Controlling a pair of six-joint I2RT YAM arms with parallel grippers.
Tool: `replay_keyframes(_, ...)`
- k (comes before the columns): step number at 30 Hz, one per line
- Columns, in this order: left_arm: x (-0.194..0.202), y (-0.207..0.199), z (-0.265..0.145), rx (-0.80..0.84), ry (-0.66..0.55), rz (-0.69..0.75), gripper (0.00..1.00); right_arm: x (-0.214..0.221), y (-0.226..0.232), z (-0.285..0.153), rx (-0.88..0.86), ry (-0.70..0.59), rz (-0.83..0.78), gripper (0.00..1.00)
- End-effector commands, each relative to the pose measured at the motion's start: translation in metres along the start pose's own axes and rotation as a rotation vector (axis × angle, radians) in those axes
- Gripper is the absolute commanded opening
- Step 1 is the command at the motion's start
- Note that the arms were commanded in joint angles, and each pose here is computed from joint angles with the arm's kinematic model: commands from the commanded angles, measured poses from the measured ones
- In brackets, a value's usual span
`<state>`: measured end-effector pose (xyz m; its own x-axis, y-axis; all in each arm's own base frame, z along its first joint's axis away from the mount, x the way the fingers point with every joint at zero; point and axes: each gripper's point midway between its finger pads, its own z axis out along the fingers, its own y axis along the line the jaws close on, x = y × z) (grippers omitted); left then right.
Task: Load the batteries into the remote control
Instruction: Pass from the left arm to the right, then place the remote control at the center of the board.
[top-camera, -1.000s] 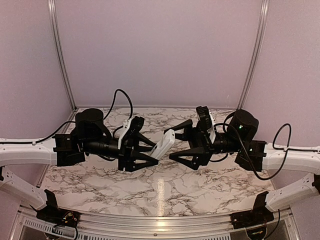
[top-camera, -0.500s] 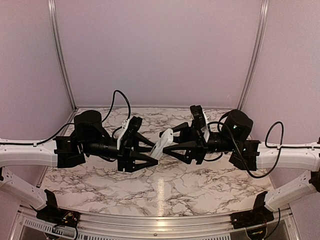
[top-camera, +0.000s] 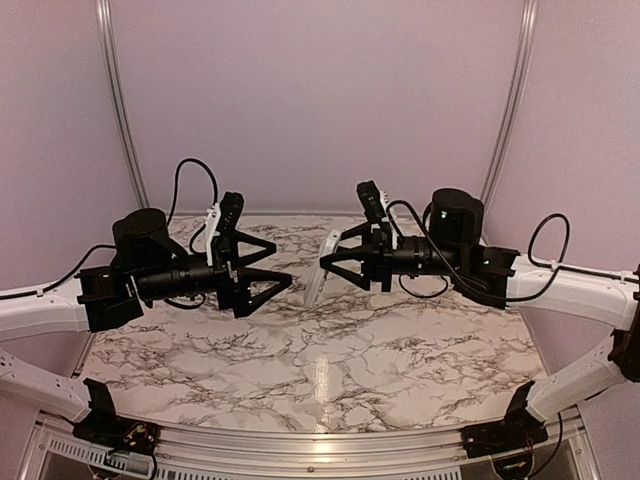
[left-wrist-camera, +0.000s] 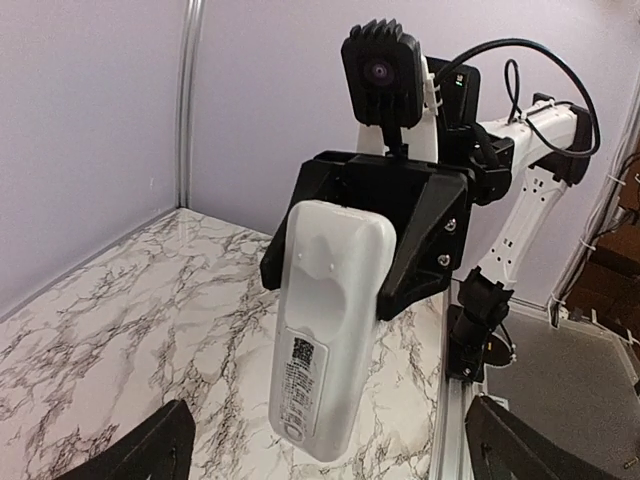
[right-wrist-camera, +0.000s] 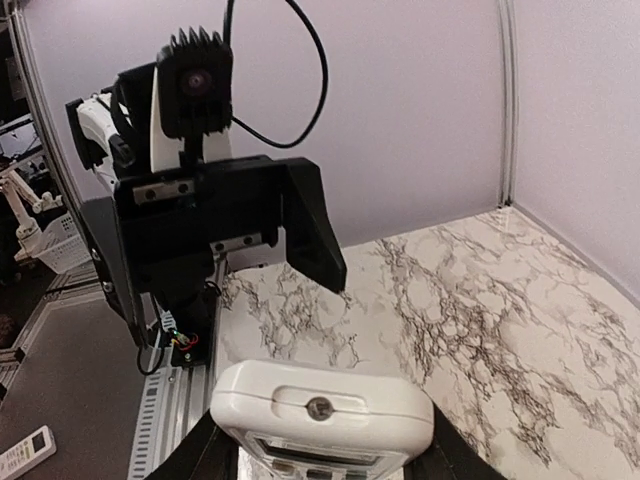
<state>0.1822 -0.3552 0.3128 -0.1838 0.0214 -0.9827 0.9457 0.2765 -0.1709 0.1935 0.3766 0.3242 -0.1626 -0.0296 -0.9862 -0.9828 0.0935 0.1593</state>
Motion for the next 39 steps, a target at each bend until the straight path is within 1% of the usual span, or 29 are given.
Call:
replay_keyframes(1, -0.006, 0.053, -0.03, -0.301, -0.032, -0.162, 0.99, 0.038, -0.047, 0.002, 0.2, 0.231, 0.086, 0.23)
replay_keyframes(4, 0.005, 0.089, -0.044, -0.483, 0.009, -0.254, 0.99, 0.07, -0.073, 0.006, 0.296, 0.39, 0.148, 0.23)
replay_keyframes(7, 0.021, 0.11, -0.052, -0.6, 0.068, -0.327, 0.99, 0.106, -0.093, 0.011, 0.348, 0.553, 0.22, 0.23)
replay_keyframes(8, 0.025, 0.115, -0.054, -0.626, 0.083, -0.342, 0.99, 0.118, -0.098, 0.013, 0.352, 0.609, 0.239, 0.2)
replay_keyframes(9, 0.029, 0.118, -0.055, -0.644, 0.098, -0.351, 0.99, 0.135, -0.102, 0.016, 0.352, 0.666, 0.265, 0.19)
replay_keyframes(13, 0.039, 0.122, -0.063, -0.678, 0.116, -0.376, 0.99, 0.167, -0.111, 0.021, 0.355, 0.785, 0.318, 0.17)
replay_keyframes(15, 0.044, 0.126, -0.068, -0.697, 0.118, -0.392, 0.99, 0.186, -0.117, 0.017, 0.372, 0.877, 0.31, 0.16)
replay_keyframes(23, 0.068, 0.141, -0.084, -0.782, 0.175, -0.421, 0.99, 0.241, -0.124, 0.008, 0.362, 1.101, 0.355, 0.17)
replay_keyframes(26, 0.075, 0.143, -0.088, -0.793, 0.184, -0.425, 0.99, 0.258, -0.128, 0.005, 0.371, 1.166, 0.359, 0.18)
replay_keyframes(29, 0.079, 0.144, -0.091, -0.8, 0.186, -0.431, 0.99, 0.272, -0.133, 0.005, 0.383, 1.205, 0.364, 0.18)
replay_keyframes(36, 0.088, 0.146, -0.093, -0.807, 0.197, -0.431, 0.99, 0.288, -0.141, 0.019, 0.383, 1.23, 0.369, 0.19)
replay_keyframes(38, 0.092, 0.146, -0.091, -0.801, 0.204, -0.436, 0.99, 0.29, -0.141, 0.022, 0.381, 1.233, 0.369, 0.22)
replay_keyframes(39, 0.094, 0.146, -0.09, -0.798, 0.21, -0.437, 0.99, 0.29, -0.141, 0.023, 0.38, 1.234, 0.369, 0.27)
